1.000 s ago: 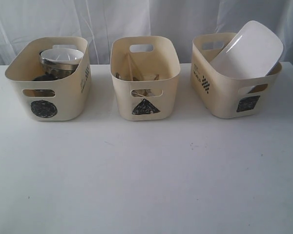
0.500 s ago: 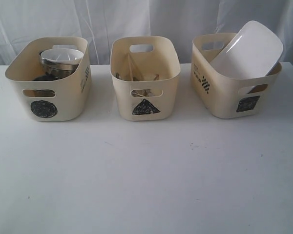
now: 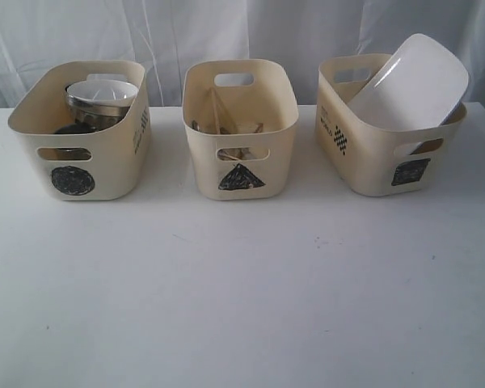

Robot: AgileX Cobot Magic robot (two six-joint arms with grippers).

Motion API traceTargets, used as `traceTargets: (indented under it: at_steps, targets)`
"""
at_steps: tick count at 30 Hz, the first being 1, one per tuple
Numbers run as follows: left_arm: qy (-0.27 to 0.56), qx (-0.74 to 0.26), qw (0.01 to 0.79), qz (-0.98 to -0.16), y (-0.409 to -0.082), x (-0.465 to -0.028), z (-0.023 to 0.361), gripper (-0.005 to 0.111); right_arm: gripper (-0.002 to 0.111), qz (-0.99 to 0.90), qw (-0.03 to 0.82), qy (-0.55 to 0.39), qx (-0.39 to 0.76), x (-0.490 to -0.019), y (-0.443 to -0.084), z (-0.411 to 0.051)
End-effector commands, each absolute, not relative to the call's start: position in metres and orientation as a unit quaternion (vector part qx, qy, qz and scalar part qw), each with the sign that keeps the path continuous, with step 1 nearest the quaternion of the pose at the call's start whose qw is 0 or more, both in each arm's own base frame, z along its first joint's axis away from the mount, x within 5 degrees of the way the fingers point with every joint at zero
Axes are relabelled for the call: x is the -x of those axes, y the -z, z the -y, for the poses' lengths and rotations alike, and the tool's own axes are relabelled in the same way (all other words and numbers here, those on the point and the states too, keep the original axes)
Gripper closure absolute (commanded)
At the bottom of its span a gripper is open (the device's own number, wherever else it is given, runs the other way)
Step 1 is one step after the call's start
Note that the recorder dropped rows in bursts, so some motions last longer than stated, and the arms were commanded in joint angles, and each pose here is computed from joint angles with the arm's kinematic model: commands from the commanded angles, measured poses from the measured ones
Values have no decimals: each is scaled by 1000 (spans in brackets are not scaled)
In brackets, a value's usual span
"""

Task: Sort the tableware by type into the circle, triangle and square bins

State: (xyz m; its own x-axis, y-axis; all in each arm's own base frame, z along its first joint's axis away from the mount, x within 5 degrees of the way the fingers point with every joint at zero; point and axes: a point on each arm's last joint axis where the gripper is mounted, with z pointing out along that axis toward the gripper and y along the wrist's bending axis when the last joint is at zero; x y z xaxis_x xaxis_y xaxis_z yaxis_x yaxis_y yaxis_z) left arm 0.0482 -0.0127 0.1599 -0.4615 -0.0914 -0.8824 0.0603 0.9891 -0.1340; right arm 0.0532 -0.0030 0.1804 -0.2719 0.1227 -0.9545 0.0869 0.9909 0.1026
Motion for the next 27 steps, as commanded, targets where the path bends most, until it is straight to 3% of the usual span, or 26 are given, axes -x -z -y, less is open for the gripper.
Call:
traceTargets:
  at_steps: [1, 27]
  targets:
    - [83, 10, 501, -861, -155, -46, 14, 107, 108, -792, 608, -11, -61, -53, -181, 3]
    - [81, 9, 506, -859, -155, -46, 14, 107, 108, -792, 608, -11, -61, -53, -181, 3]
